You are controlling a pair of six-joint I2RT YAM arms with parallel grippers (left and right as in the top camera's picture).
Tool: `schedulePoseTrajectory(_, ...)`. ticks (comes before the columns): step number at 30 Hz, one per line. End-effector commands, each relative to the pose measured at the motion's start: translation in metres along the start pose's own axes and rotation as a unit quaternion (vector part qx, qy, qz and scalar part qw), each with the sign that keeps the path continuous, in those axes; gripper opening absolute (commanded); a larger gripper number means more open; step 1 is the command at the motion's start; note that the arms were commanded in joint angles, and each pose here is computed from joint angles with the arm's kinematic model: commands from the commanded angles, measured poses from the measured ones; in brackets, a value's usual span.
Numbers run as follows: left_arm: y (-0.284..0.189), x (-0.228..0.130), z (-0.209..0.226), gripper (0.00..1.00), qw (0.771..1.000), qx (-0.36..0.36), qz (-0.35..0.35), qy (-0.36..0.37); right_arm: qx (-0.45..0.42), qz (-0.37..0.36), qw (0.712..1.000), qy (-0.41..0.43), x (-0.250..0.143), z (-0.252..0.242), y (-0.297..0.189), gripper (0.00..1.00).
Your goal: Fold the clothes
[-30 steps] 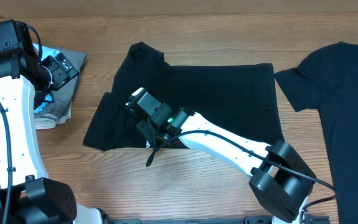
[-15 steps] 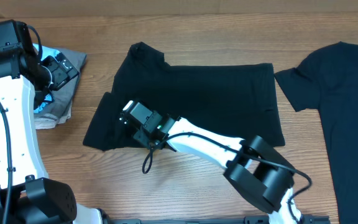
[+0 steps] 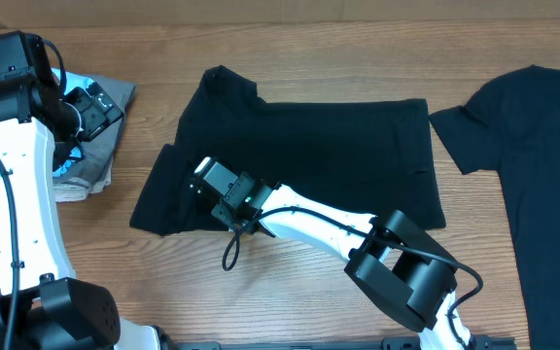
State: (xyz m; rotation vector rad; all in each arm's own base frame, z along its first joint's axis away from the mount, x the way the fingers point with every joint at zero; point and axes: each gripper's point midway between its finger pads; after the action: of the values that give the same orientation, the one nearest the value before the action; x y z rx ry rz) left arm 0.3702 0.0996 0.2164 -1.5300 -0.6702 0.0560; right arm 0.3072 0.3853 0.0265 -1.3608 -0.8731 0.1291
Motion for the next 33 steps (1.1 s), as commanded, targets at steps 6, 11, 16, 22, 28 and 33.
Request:
schedulePoseTrajectory(6,-0.008,0.004,-0.002,1.0,1.0,-0.006,-0.011,0.006,-0.013,-0.018,0.998,0.055,0.013,-0.026,0.001,0.04)
schedulePoseTrajectory(11,-0.008,0.004,-0.002,1.0,1.0,-0.006,-0.011,0.006,-0.022,-0.02,0.997,0.073,0.018,-0.046,0.004,0.04)
schedulePoseTrajectory(16,-0.008,0.004,-0.002,1.0,1.0,-0.006,-0.011,0.006,-0.029,-0.031,0.995,0.093,0.025,-0.066,0.005,0.04)
schedulePoseTrajectory(22,-0.008,0.004,-0.002,1.0,1.0,-0.006,-0.011,0.006,-0.026,-0.056,0.993,0.1,0.038,-0.068,0.005,0.04)
schedulePoseTrajectory(28,-0.008,0.004,-0.002,1.0,1.0,-0.006,-0.011,0.006,-0.031,-0.057,0.992,0.109,0.039,-0.079,0.006,0.04)
schedulePoseTrajectory(33,-0.008,0.004,-0.002,1.0,1.0,-0.006,-0.011,0.006,-0.034,-0.065,0.99,0.119,0.044,-0.089,0.006,0.04)
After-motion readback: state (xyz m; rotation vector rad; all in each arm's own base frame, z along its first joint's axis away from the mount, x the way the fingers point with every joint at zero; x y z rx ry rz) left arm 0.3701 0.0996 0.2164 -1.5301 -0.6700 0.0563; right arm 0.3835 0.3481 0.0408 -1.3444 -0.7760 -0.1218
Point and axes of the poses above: each gripper's point midway between its finger pads, its own y axis out along the fingers, its own z axis along the line the jaws close on, x = y × z, and after that the axes turned 15 degrees about y, right-handed
